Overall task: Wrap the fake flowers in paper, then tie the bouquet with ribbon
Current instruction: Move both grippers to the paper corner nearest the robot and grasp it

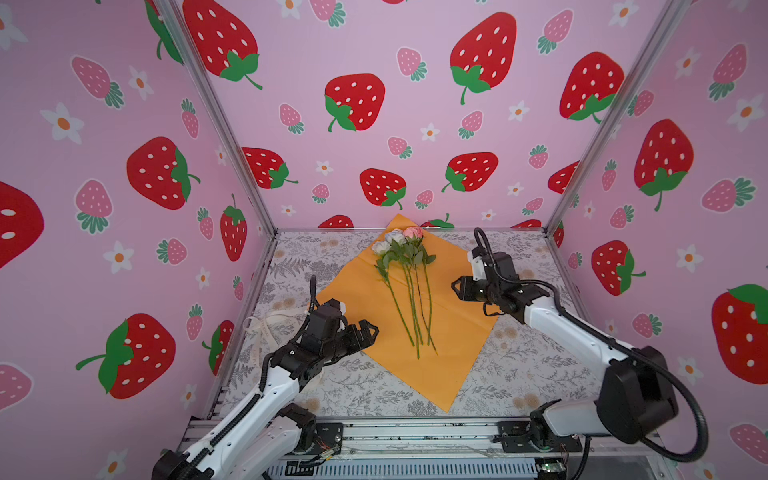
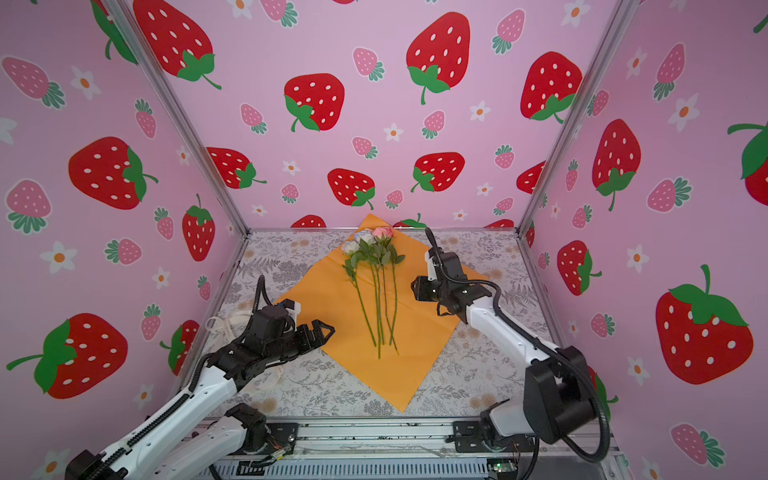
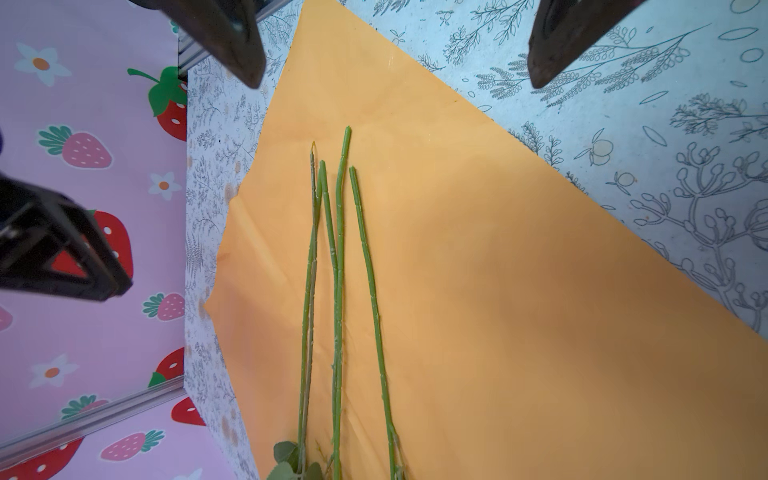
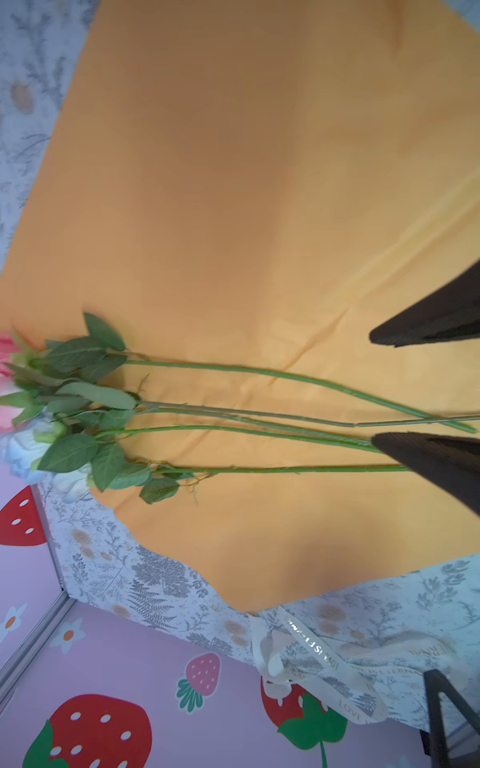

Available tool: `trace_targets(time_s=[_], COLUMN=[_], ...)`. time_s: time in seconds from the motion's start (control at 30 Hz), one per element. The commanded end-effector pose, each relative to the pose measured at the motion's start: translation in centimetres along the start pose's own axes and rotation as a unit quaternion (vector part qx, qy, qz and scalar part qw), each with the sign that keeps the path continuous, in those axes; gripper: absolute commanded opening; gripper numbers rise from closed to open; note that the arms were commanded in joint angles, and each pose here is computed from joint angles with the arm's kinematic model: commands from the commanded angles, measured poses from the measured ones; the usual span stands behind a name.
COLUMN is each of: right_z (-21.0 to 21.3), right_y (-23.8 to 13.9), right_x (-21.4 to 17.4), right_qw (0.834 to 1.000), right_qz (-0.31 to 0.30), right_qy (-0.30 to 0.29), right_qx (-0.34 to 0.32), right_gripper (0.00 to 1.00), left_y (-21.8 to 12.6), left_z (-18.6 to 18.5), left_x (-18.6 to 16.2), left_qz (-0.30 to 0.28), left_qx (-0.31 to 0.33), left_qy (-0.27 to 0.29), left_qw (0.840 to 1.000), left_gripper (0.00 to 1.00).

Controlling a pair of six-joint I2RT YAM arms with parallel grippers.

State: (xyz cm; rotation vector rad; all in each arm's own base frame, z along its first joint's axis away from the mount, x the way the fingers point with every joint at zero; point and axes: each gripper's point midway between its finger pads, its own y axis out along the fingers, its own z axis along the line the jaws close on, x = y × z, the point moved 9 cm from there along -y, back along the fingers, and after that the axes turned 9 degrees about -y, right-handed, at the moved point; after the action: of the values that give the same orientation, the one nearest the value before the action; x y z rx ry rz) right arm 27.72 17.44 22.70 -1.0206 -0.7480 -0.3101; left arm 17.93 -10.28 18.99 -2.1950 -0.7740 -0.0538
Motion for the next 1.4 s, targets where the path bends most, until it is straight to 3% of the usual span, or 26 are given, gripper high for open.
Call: trace_targets(time_s=[0.0,0.23,0.4,0.53,0.7,0.97,1.17,1.37], right_z=[-0.7,-0.7,-0.8,-1.0,-0.6,0.3,0.7,1.8], right_y=[-1.3,-4.6,-6.0,-6.1,-5.1,-2.9,-1.4,-1.1], right_x=[-4.7,-15.0,-18.6,-20.2,-21.9,-22.6,-22.0,-19.3], right_qw=[0.996,0.973,0.962,0.955,0.939,0.927,0.929,0.934], right_qz=[0.032,0.114,0.185,0.209,0.257,0.276,0.25,0.184], right_qy=[0.085,0.176,0.176,0.182,0.184,0.177,0.181,0.179], right_qx=[0.012,0.099,0.092,0.102,0.133,0.181,0.205,0.248], right_gripper=[0.39,0.37,0.37,0.37,0.39,0.48,0.51,0.51], left_y=[-0.1,0.0,0.5,1.4,2.1,2.8,2.6,1.8], left_z=[0.9,1.9,2.0,1.8,1.0,0.2,-0.4,-2.1], left_x=[-1.0,-3.6,-5.5,-6.8,-7.5,-7.3,-7.0,-6.2], left_qz=[0.013,0.054,0.076,0.099,0.11,0.117,0.11,0.096], left_qx=[-0.009,-0.017,-0.011,-0.001,0.017,0.032,0.027,0.01], left_qy=[-0.03,-0.061,-0.058,-0.05,-0.024,-0.002,-0.002,0.017], left_qw=[0.999,0.997,0.995,0.994,0.993,0.993,0.994,0.995], left_gripper=[0.99,0.99,0.99,0.99,0.99,0.99,0.99,0.99])
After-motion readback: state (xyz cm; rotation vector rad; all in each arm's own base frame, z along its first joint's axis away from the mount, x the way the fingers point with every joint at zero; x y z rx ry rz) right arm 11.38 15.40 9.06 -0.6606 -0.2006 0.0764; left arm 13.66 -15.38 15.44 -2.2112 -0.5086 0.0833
